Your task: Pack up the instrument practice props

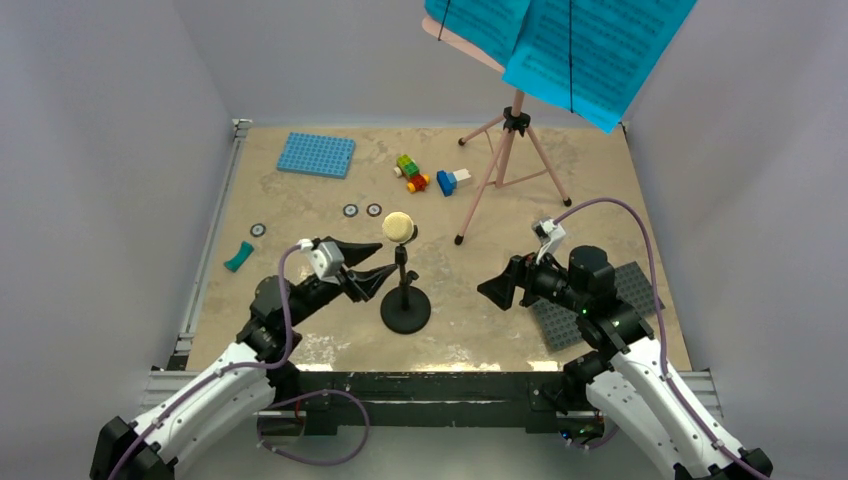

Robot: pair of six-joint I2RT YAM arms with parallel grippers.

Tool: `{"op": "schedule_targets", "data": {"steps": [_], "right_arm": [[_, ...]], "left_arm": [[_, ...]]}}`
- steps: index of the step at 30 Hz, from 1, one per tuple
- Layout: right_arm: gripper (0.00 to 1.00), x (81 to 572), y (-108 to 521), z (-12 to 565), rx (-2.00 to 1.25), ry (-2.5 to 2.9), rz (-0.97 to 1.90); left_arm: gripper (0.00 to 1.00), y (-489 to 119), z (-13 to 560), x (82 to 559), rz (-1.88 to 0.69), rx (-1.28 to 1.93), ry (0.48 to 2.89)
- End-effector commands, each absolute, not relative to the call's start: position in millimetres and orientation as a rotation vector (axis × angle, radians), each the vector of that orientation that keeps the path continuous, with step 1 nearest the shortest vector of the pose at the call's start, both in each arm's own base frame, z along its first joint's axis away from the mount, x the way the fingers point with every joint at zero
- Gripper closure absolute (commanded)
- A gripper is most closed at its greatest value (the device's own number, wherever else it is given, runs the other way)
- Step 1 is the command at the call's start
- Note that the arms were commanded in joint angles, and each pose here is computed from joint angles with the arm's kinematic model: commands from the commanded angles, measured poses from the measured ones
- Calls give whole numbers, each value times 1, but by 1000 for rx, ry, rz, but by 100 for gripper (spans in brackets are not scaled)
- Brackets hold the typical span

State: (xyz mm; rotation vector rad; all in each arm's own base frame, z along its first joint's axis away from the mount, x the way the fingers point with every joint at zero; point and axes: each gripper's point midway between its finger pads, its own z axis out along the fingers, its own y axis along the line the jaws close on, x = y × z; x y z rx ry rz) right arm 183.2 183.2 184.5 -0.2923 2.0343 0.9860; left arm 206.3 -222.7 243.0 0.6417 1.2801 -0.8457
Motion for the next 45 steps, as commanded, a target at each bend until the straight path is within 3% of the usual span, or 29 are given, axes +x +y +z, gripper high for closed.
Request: {"op": "schedule_targets", "data": {"steps": [1, 9, 13, 15, 24, 39, 45], "right_arm": [[14, 183, 182, 199, -323, 1986, 972], [14, 185, 183, 193, -310, 2005, 973], [14, 184, 183, 191, -300, 2015, 979], [14, 185, 182, 189, -292, 2018, 973], [14, 188, 182, 186, -275, 2037, 965], [14, 194, 181, 181, -263, 2063, 939], [14, 195, 183, 184, -257, 2061, 949]], "left_arm": [[37, -200, 235, 213, -768, 509, 1407], [24, -168, 221, 204, -761, 191, 1665], [3, -165, 213, 200, -735, 53, 1728], [0, -167, 208, 199, -689, 37, 1754], [0, -212, 220, 188, -773, 149, 1592], [0, -241, 244, 197, -582, 226, 1487], [12, -245, 257, 203, -433, 224, 1395]]}}
